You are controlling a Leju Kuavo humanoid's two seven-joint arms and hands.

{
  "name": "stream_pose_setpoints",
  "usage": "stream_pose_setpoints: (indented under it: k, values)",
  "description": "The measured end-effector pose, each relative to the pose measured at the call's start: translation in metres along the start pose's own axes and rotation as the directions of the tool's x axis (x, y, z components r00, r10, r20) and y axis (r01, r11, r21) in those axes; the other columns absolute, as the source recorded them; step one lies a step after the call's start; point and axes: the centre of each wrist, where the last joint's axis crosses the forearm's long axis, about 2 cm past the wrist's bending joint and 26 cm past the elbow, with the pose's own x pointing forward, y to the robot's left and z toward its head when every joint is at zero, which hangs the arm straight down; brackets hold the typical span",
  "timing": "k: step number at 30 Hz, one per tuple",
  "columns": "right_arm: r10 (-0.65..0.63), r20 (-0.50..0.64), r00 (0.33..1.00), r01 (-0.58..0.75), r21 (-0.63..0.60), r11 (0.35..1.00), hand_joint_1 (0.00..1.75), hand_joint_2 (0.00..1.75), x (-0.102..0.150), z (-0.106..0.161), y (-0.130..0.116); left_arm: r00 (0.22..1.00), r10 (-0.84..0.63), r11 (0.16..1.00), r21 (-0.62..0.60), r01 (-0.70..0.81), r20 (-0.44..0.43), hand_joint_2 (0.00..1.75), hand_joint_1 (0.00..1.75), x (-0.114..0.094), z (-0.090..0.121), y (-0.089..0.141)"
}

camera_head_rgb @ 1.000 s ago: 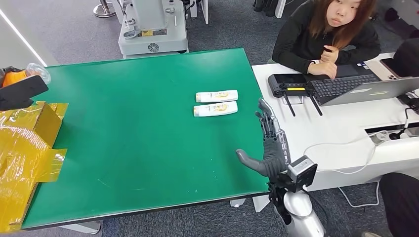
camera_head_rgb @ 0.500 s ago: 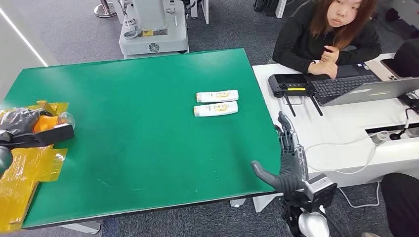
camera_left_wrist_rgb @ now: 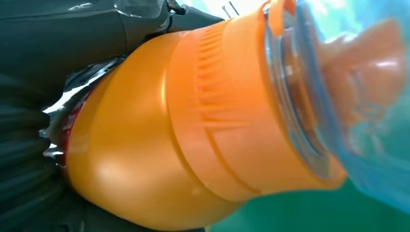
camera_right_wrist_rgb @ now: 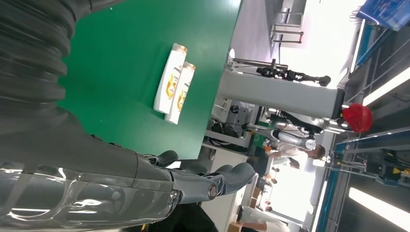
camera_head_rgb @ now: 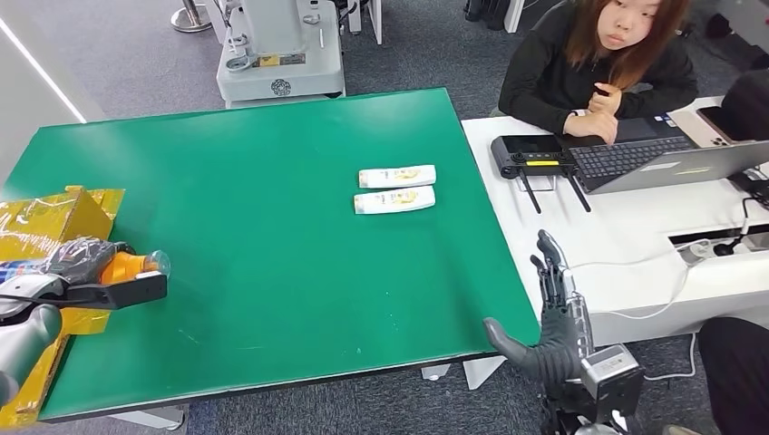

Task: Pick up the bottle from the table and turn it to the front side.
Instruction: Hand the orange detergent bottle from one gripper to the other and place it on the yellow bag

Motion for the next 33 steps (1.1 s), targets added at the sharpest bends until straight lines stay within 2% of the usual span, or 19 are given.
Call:
stream_pose_setpoints:
  k: [7, 14, 23, 27, 33]
  values:
    - [0.007, -0.037, 0.999, -0.008, -0.006, 1.0, 0.0, 1.75, -0.002, 0.01, -0.005, 0.999, 0.004, 0.997, -0.072, -0.007, -0.039, 1.75, 1.75, -0.007, 0.015, -0.032]
    - [0.009, -0.057, 0.998, -0.009, 0.003, 1.0, 0.0, 1.75, -0.005, 0.014, -0.006, 0.99, 0.015, 0.995, -0.093, -0.028, -0.142, 1.75, 1.75, -0.017, 0.023, -0.041]
    - [0.035, -0.068, 0.997, -0.034, 0.023, 0.999, 0.0, 1.75, -0.005, 0.011, -0.005, 0.987, 0.008, 0.997, -0.075, -0.021, -0.163, 1.75, 1.75, -0.016, 0.028, -0.051]
    - [0.039, -0.066, 0.997, -0.037, 0.032, 0.999, 0.0, 1.75, -0.004, 0.007, -0.003, 0.992, 0.001, 0.999, -0.043, -0.007, -0.129, 1.75, 1.75, -0.007, 0.025, -0.056]
    - [0.027, -0.053, 0.998, -0.023, 0.064, 0.998, 0.0, 1.75, -0.005, -0.007, 0.005, 0.999, -0.028, 0.999, 0.018, 0.028, 0.017, 1.75, 1.75, 0.025, 0.007, -0.054]
